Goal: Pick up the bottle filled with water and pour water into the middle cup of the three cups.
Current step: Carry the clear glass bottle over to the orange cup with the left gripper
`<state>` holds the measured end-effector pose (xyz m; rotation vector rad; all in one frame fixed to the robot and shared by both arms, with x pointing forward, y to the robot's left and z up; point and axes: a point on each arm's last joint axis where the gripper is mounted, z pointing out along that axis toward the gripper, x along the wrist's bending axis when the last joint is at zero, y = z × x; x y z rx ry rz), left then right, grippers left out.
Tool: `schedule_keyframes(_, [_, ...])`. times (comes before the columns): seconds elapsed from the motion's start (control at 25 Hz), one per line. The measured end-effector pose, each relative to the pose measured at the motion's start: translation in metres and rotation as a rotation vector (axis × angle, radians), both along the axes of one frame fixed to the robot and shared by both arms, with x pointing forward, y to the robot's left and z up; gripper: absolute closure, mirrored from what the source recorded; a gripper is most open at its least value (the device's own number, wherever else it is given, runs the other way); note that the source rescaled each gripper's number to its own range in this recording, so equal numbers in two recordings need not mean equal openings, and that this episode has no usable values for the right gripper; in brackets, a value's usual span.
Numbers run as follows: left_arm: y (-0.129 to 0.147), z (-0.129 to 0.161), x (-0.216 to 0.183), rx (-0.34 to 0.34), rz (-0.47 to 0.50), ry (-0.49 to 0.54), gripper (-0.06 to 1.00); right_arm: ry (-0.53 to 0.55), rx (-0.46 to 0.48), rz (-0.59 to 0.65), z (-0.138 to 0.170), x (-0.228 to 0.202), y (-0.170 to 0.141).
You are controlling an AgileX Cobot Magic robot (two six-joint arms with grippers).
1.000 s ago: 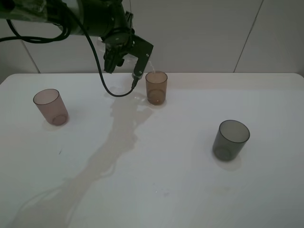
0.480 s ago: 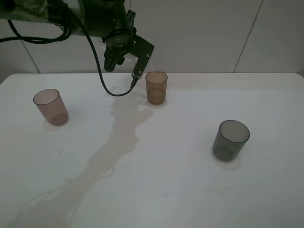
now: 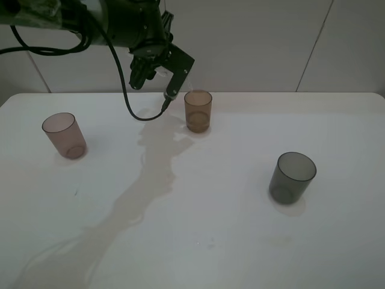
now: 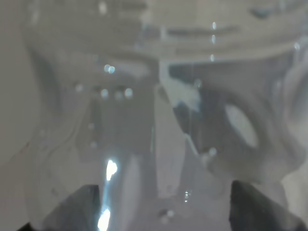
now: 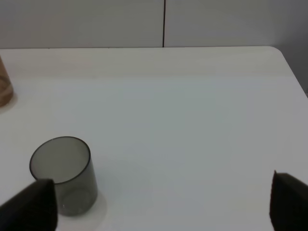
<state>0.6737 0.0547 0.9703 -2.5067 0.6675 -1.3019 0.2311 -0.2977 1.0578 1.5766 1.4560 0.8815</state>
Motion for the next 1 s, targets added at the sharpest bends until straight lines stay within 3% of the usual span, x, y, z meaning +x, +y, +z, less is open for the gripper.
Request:
schedule_keyframes(0.4, [-0.007,0.001,-0.001,-0.012,-0.057,-0.014,0.93,0.000,0.000,0.000,0.000,0.000,0.000])
schedule_keyframes(1.0, [-0.012,0.004,-0.002,0.088,-0.132,-0.055,0.93,0.000,0.000,0.000,0.000,0.000,0.000])
